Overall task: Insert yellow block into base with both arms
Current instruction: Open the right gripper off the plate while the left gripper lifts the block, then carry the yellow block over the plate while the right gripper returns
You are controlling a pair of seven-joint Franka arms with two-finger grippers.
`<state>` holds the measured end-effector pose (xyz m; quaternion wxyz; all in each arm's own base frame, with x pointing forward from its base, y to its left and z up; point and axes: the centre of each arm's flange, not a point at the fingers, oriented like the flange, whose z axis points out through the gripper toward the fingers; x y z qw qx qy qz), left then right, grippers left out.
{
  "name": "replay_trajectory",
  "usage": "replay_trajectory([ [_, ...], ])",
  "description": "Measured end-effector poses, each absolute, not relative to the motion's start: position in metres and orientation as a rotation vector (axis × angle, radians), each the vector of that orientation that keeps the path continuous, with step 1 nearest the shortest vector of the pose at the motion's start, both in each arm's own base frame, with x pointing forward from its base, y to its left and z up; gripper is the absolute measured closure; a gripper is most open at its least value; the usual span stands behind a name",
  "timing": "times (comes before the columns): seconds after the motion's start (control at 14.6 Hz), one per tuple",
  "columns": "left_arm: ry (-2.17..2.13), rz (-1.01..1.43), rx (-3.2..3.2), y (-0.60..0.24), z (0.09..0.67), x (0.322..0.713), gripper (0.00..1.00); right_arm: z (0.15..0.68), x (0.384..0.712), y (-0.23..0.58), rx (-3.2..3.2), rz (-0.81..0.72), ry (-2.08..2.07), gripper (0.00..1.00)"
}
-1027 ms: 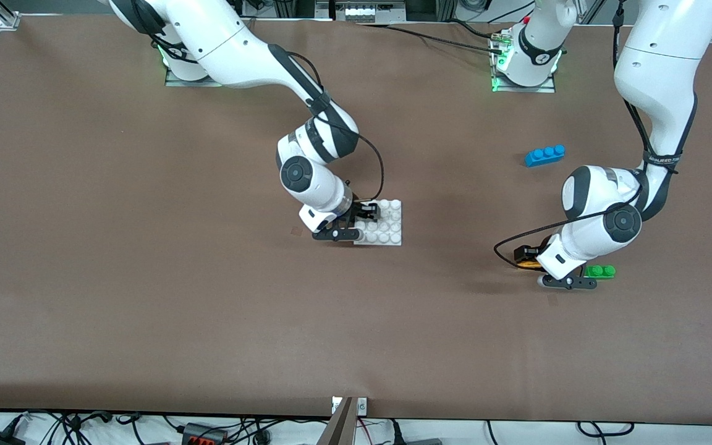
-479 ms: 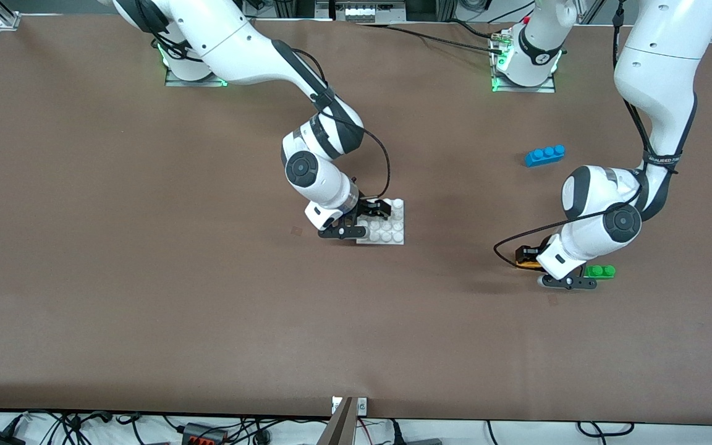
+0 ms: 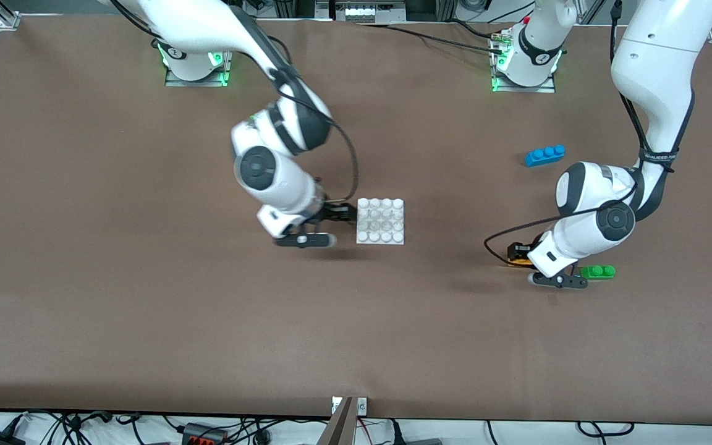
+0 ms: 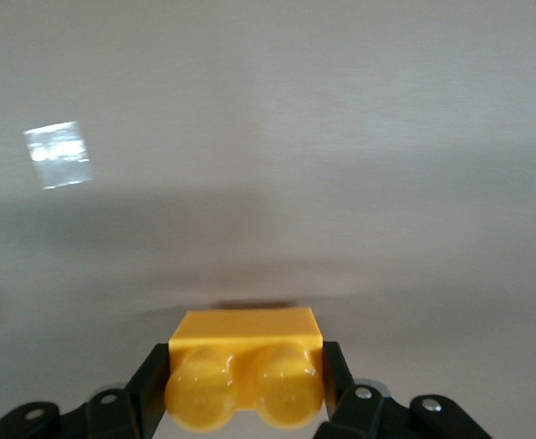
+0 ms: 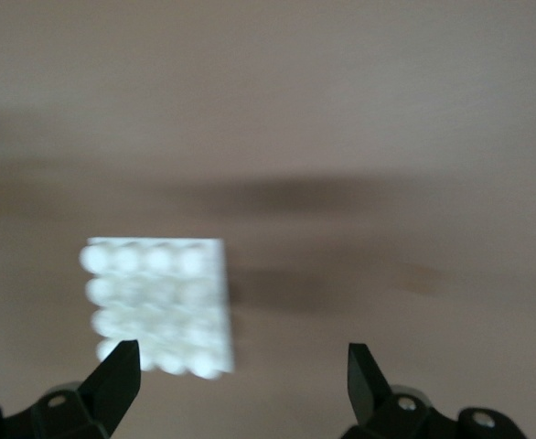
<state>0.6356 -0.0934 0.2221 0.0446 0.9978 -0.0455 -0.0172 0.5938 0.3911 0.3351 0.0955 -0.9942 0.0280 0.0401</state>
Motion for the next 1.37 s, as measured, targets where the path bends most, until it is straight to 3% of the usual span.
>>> replay_trajectory([
  [0.41,-0.181,-0.09,3.003,-0.159,0.253,0.629,0.32,0.431,0.617,0.224,-3.086,0.205,-0.039,0.0],
  [0.75,-0.017,-0.166,2.949,-0.25,0.28,0.604,0.32,0.496,0.588,0.085,-3.101,0.312,-0.161,0.0],
  [1.03,-0.026,-0.19,2.926,-0.328,0.293,0.569,0.32,0.547,0.552,0.063,-3.134,0.393,-0.2,0.0],
  [1.37,-0.085,-0.162,2.927,-0.4,0.282,0.534,0.32,0.568,0.549,0.059,-3.175,0.372,-0.207,0.0],
])
